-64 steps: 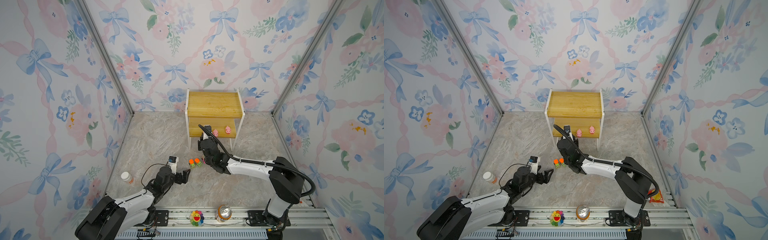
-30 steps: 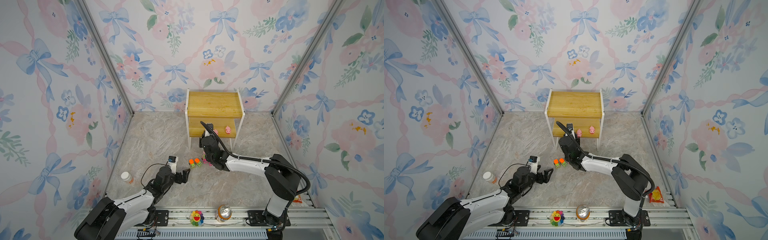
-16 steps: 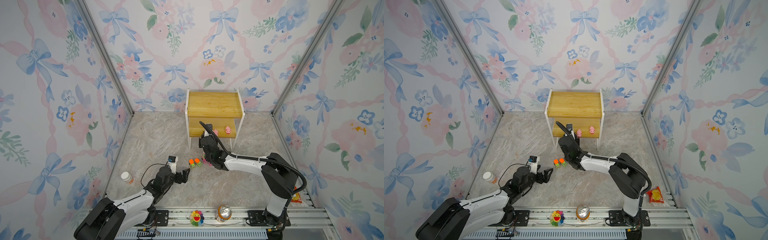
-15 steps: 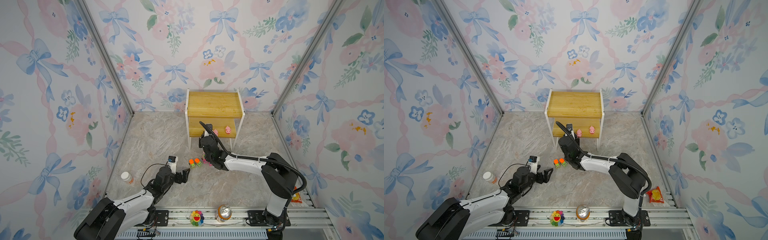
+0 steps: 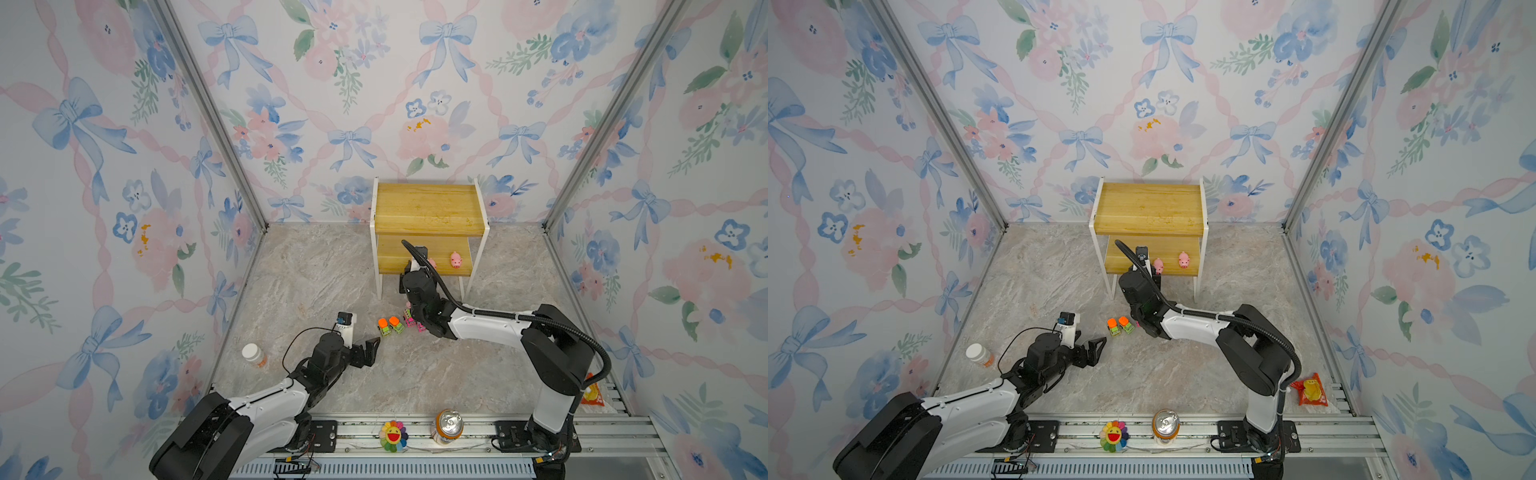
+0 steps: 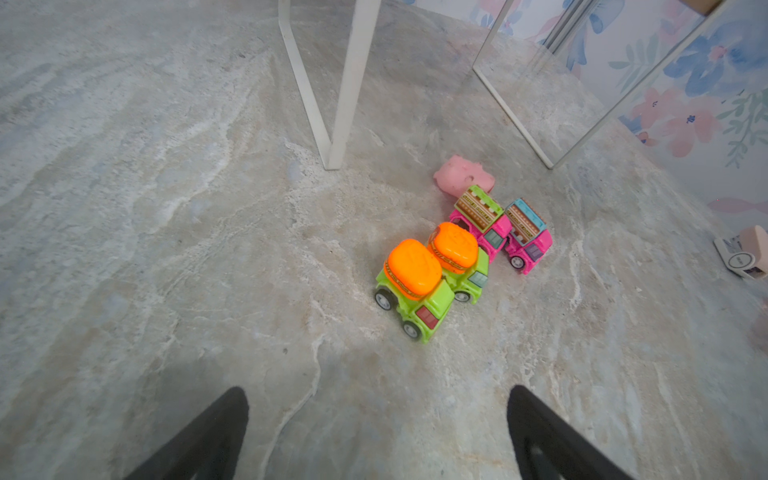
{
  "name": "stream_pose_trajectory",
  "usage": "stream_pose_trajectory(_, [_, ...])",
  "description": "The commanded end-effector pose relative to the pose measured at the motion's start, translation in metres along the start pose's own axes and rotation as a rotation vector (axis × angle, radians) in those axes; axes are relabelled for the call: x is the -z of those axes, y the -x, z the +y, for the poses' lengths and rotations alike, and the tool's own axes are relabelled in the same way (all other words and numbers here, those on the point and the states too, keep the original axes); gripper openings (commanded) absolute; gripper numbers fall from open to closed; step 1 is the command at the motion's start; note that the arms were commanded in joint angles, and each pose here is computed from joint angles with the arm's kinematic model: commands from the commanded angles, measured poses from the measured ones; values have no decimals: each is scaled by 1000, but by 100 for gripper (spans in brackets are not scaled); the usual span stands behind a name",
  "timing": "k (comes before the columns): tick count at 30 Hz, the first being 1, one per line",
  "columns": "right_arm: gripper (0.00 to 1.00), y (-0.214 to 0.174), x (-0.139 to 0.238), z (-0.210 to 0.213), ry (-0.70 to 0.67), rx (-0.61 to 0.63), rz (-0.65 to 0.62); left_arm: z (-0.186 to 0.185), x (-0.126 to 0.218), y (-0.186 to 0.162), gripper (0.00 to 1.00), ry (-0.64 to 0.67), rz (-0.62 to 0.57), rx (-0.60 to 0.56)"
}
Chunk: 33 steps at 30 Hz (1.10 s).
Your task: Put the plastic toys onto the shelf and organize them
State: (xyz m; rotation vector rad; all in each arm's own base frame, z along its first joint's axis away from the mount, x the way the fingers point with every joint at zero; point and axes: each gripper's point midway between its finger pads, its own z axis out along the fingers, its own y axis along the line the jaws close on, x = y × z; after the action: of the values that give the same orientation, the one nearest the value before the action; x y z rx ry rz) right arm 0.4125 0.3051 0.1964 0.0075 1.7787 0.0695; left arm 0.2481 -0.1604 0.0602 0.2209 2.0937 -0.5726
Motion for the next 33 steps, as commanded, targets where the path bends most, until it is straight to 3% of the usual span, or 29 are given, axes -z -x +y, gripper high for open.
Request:
stream_pose_trajectory(1, [33,-18,-9,1,-3,10,36,-1,-2,4,98,10,-2,-18])
stream_pose_trajectory(33, [48,-19,12,4,-8,73,24,-1,-2,2,98,10,4,-20])
